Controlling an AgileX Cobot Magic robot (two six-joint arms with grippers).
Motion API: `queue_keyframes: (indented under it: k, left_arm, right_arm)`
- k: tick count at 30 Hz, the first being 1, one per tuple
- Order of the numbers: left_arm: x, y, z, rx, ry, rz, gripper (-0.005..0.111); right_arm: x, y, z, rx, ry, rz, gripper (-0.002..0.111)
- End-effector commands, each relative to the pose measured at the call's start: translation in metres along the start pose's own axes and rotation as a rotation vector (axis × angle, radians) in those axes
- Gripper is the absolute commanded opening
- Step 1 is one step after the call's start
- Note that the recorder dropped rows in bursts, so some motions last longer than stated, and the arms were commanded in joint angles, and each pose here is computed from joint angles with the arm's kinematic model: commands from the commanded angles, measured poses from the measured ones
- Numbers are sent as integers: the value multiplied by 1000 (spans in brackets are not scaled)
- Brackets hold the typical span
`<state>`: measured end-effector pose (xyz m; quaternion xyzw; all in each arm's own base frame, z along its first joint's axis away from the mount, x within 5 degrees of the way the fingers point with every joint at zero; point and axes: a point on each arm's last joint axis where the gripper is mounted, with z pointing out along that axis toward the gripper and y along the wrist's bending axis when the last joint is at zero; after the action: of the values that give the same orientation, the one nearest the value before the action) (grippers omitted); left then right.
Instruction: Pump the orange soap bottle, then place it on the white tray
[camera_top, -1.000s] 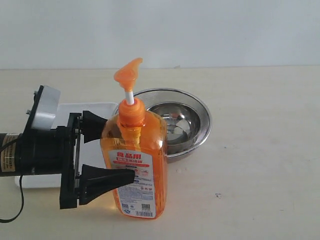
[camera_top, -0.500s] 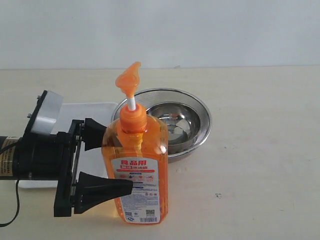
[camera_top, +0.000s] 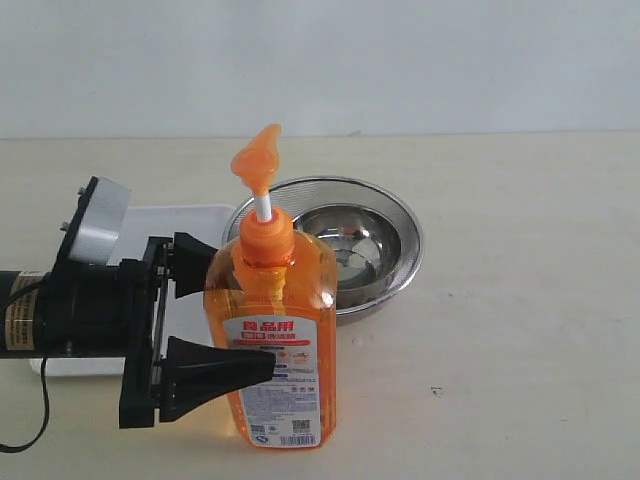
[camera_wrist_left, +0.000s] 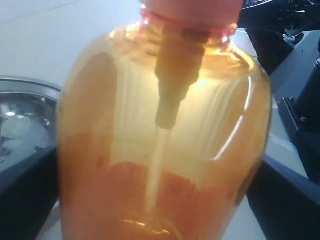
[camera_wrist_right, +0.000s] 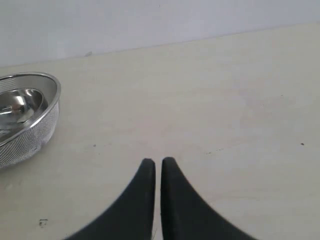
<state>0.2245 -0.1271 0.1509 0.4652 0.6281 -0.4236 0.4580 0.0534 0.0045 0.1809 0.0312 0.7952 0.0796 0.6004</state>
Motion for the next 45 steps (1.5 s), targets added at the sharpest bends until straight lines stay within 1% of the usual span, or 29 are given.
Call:
queue_keyframes:
  k: [1, 17, 29, 36, 41, 45]
  left_arm:
    - [-2, -4, 7, 16, -10, 35, 90]
    - [-4, -1, 8, -21, -32, 18, 90]
    - [-5, 0, 9, -27, -38, 19, 90]
    - [2, 3, 14, -37, -35, -19, 90]
    - [1, -5, 27, -9, -40, 36, 90]
    - [-2, -9, 34, -17, -57, 61, 90]
  right_arm:
    - [-1, 0, 0, 2, -11, -4, 0]
    - [-1, 0, 0, 2, -11, -4, 0]
    - [-1, 0, 0, 2, -11, -4, 0]
    - [-1, 0, 0, 2, -11, -4, 0]
    - [-2, 0, 0, 0, -21, -4, 0]
    - [-2, 0, 0, 0, -21, -4, 0]
